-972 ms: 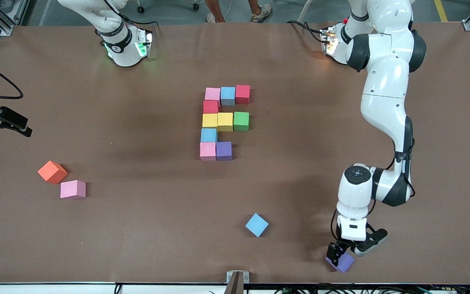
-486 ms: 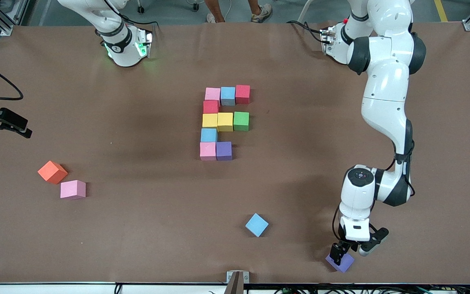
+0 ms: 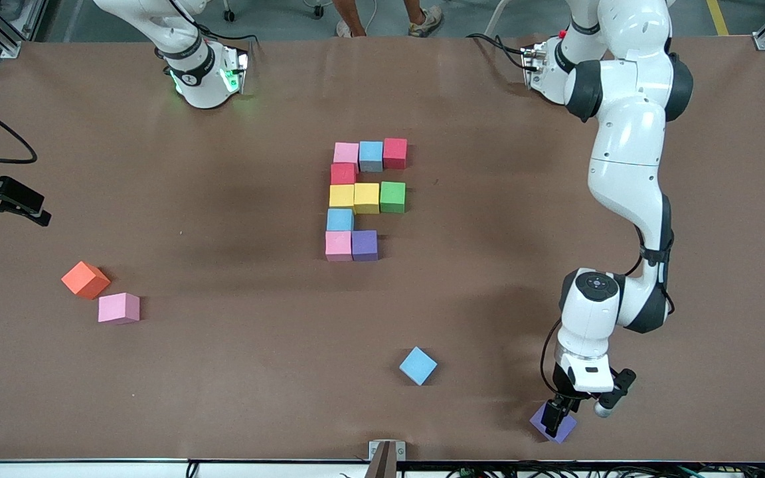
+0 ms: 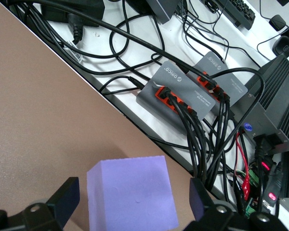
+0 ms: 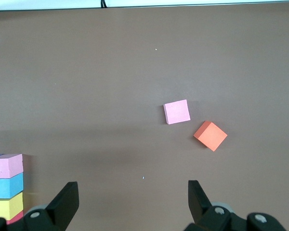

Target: Arrange 11 blocks into digit 3

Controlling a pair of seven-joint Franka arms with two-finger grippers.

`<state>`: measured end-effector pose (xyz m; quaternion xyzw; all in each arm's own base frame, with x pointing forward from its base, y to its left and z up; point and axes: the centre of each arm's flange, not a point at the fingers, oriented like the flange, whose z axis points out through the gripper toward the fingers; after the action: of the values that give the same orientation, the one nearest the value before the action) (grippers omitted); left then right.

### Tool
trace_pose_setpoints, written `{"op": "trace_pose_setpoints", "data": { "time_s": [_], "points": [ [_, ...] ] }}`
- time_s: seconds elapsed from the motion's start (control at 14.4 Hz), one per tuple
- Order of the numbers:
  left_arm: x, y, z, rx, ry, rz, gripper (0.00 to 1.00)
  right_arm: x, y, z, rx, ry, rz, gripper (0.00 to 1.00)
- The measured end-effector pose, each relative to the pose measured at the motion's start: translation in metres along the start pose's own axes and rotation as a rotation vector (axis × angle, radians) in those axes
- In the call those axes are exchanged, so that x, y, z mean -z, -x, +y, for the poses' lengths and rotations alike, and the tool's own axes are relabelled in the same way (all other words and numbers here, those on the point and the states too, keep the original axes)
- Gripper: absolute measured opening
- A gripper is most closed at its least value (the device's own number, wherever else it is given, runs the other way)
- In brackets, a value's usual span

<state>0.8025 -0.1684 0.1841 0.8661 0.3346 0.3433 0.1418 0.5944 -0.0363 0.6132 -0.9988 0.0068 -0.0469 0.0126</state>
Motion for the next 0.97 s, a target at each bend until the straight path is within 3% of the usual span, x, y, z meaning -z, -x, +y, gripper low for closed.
{"op": "trace_pose_setpoints", "data": {
  "time_s": [0.28, 0.42, 0.49, 0.62, 0.97],
  "points": [
    [-0.008, 0.013, -0.005, 0.005, -0.002, -0.019, 1.0, 0.0, 0.0, 0.0, 0.0, 0.0, 0.001, 1.0],
    [-0.01, 0.016, -0.007, 0.005, -0.002, -0.023, 0.95, 0.0, 0.0, 0.0, 0.0, 0.0, 0.001, 1.0],
    [-0.01, 0.016, -0.006, 0.006, -0.001, -0.023, 0.83, 0.0, 0.0, 0.0, 0.0, 0.0, 0.001, 1.0],
    [-0.009, 0.016, -0.004, 0.007, 0.003, -0.023, 0.45, 0.0, 0.0, 0.0, 0.0, 0.0, 0.0, 1.0],
    [-0.003, 0.01, 0.004, 0.011, 0.021, -0.014, 0.28, -0.001, 0.0, 0.0, 0.0, 0.0, 0.0, 1.0]
  ]
}}
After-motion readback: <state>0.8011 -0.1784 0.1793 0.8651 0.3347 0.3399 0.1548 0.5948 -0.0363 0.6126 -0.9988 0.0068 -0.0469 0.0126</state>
